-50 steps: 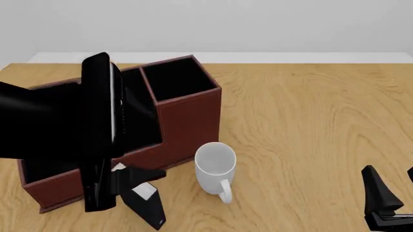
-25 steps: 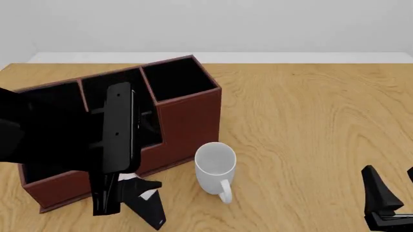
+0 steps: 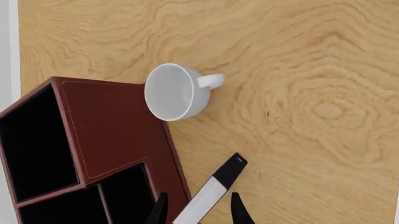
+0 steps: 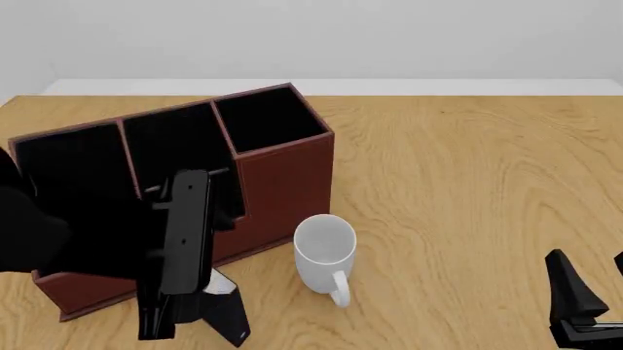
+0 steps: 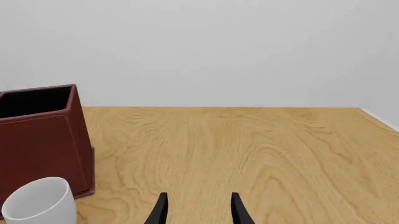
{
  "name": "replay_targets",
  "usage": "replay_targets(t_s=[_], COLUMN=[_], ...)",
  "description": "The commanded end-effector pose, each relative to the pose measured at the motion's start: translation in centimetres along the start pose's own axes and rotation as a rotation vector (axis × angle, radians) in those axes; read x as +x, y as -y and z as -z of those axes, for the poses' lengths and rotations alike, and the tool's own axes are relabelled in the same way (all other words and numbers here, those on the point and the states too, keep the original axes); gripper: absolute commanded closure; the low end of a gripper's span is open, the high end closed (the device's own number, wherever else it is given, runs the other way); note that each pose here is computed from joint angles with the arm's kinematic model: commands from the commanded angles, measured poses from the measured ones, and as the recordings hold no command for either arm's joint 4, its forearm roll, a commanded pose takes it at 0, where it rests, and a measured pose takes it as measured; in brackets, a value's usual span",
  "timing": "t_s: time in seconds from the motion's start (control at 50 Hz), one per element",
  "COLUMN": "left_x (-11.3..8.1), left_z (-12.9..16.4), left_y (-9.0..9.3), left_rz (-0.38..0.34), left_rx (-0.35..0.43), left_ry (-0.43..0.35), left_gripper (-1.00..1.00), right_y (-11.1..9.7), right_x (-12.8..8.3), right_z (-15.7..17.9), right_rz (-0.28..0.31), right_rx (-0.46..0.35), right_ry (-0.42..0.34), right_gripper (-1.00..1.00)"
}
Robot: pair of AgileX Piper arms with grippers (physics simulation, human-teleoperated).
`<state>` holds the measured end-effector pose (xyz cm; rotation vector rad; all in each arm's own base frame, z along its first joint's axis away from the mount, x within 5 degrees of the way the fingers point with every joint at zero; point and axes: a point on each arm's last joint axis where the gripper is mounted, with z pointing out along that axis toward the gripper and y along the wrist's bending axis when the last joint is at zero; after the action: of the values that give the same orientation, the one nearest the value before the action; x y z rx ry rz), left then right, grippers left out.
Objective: Pick up the book and place it in the front compartment of the caddy.
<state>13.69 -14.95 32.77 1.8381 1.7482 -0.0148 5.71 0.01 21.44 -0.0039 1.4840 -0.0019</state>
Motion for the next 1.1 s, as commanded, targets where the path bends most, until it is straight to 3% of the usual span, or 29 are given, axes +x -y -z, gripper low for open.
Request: replay_targets(t_s=[0.02, 0.6, 1.1], left_x=[0.8, 2.0, 3.3], left_z=[-0.9, -1.9, -3.8], left_y=[0.6, 1.6, 1.7], left_rz=[-0.053, -0.144, -0.152], left_rx=[0.007, 0.019, 0.021], left_ry=[-0.015, -0.025, -0.059], left_gripper=[-1.00, -1.00, -1.00], right_y=[0.0, 0.0, 0.0], right_x=[0.0, 0.0, 0.0], right_z=[0.0, 0.0, 0.0], right_rz=[0.000, 0.000, 0.000], right_rx=[0.000, 0.000, 0.000], right_ry=[0.000, 0.000, 0.000], right_gripper=[-1.00, -1.00, -1.00])
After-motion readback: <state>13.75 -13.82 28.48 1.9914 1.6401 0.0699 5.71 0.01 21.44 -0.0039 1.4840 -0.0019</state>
